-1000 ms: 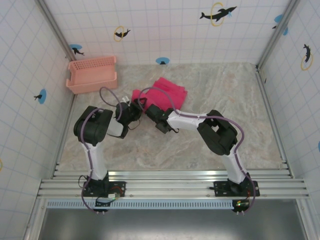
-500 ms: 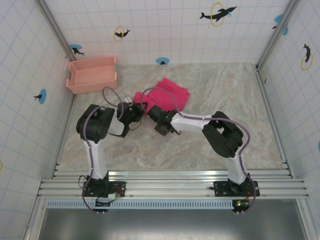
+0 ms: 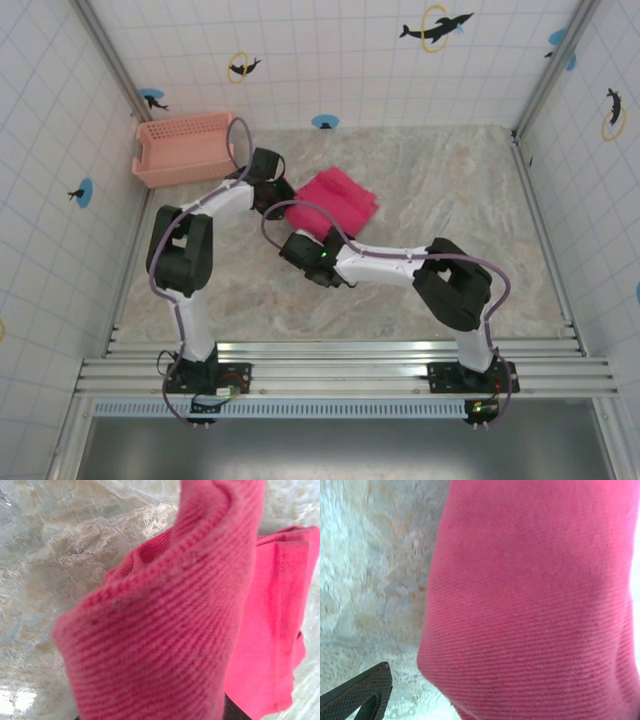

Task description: Roll up the long pants

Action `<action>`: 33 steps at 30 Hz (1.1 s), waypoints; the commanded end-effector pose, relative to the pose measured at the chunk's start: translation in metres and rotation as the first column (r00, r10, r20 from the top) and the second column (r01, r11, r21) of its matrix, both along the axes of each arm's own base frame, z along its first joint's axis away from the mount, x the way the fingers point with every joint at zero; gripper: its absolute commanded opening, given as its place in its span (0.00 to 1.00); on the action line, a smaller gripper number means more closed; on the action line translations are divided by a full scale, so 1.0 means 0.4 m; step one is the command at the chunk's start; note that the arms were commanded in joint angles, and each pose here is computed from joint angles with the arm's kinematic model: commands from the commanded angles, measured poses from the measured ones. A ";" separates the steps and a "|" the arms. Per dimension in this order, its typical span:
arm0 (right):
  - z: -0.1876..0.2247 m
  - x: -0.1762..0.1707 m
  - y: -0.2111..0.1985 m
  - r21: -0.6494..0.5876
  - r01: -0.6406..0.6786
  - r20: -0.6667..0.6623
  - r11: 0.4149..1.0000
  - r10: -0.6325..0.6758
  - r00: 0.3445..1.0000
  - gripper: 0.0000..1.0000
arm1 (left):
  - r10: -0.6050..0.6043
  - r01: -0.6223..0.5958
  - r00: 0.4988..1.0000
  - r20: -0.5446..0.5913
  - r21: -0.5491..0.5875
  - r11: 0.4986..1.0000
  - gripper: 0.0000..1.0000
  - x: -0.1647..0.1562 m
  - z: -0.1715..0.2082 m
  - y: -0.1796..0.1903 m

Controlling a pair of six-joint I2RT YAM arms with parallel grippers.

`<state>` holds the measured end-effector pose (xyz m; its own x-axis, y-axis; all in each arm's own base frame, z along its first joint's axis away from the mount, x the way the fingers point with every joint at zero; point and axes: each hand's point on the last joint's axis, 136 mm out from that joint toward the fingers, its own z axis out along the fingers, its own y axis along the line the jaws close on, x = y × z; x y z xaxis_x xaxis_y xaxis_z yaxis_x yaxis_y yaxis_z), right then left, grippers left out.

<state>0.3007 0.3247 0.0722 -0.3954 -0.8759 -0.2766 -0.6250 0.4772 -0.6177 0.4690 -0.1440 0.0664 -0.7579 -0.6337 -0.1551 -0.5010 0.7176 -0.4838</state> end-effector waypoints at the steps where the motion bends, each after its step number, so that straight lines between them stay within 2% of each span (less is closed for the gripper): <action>1: 0.023 0.021 0.028 -0.079 0.027 0.112 0.996 -0.018 0.994 0.99 | -0.031 0.076 0.951 -0.308 0.135 0.988 0.00 -0.131 -0.079 0.021; 9: 0.001 0.031 0.101 -0.140 0.074 0.192 0.987 -0.046 0.980 0.99 | -0.008 0.092 0.915 -0.403 0.190 0.978 0.00 -0.150 -0.142 -0.006; 14: -0.016 0.070 0.054 -0.278 0.201 0.347 0.939 -0.097 0.933 1.00 | -0.002 0.106 0.902 -0.431 0.218 0.970 0.00 -0.145 -0.148 -0.007; 24: -0.085 0.086 -0.036 -0.282 0.305 0.353 0.910 -0.197 0.915 1.00 | 0.018 0.114 0.889 -0.458 0.259 0.959 0.00 -0.146 -0.157 0.014; 25: -0.092 0.087 -0.040 -0.282 0.307 0.342 0.909 -0.203 0.917 0.97 | 0.019 0.115 0.888 -0.460 0.263 0.958 0.00 -0.148 -0.159 0.016; 27: -0.104 0.088 -0.043 -0.278 0.301 0.324 0.912 -0.206 0.923 0.82 | 0.029 0.109 0.884 -0.467 0.266 0.958 0.00 -0.154 -0.164 0.026; 30: -0.127 0.081 -0.046 -0.265 0.287 0.290 0.920 -0.208 0.934 0.28 | 0.031 0.099 0.886 -0.462 0.254 0.962 0.00 -0.153 -0.169 0.038; 31: -0.136 0.079 -0.050 -0.265 0.283 0.279 0.922 -0.207 0.938 0.05 | 0.014 0.099 0.896 -0.443 0.231 0.968 0.00 -0.143 -0.169 0.035; 32: -0.145 0.077 -0.053 -0.261 0.280 0.262 0.924 -0.211 0.942 0.00 | -0.014 0.099 0.913 -0.408 0.188 0.977 0.00 -0.128 -0.174 0.028; 33: -0.156 0.077 -0.054 -0.259 0.274 0.241 0.926 -0.213 0.947 0.00 | -0.054 0.105 0.934 -0.352 0.125 0.987 0.00 -0.108 -0.178 0.009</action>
